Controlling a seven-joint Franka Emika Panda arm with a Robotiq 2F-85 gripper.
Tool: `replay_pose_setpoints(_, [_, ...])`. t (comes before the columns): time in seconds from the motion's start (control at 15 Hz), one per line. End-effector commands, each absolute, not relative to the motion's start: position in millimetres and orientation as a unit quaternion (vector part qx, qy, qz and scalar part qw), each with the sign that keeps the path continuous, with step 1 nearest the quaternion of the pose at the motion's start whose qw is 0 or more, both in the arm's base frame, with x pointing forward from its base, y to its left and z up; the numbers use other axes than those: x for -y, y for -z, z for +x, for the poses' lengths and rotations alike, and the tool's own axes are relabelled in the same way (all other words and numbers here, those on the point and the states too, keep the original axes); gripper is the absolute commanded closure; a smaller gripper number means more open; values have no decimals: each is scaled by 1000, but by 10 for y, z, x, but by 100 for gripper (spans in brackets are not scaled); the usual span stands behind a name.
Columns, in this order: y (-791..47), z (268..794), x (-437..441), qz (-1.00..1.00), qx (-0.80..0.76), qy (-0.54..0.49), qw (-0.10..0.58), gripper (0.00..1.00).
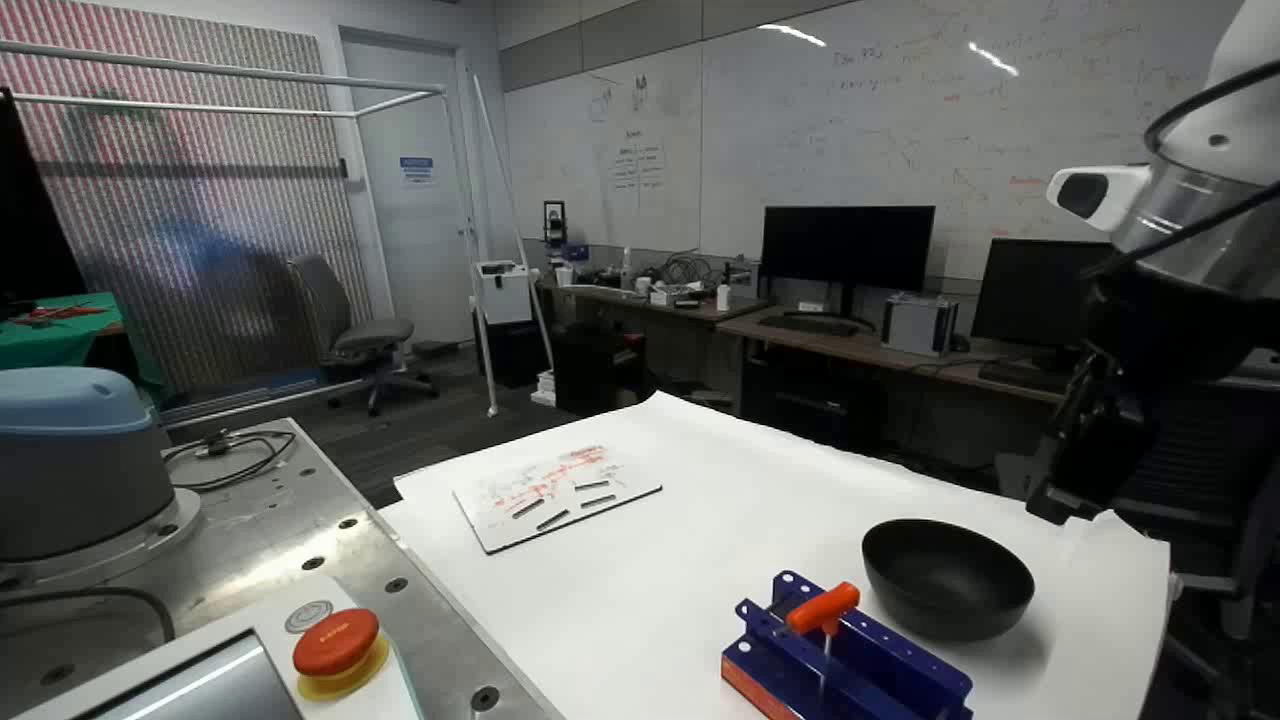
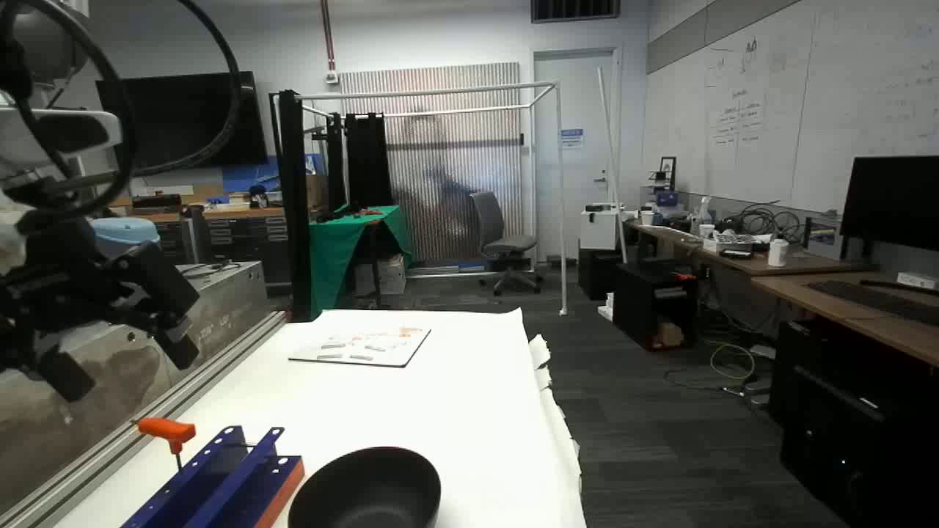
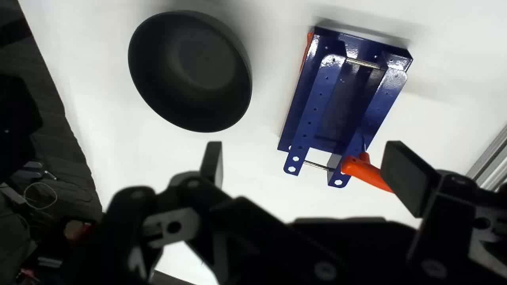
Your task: Pick up the orange object tool and put it in the bowl
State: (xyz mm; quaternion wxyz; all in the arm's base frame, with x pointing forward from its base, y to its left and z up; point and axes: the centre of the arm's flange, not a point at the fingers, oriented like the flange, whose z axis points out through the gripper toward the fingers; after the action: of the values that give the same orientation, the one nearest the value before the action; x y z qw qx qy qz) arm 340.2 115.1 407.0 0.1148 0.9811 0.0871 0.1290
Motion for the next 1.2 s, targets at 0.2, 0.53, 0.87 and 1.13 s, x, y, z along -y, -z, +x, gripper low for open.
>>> replay_pose_setpoints(0.2, [-4075,3403,-1152,981,-87,-130,115,0])
replay_pose_setpoints(0.53, [-4076,3403,-1152,981,-87,-130,115,0])
replay_pose_setpoints(0.87, [-4195,3486,-1217,980,-119,-109,115,0])
replay_pose_setpoints(1.13, [-4393,3863,-1490,976,-166,-58,126,0])
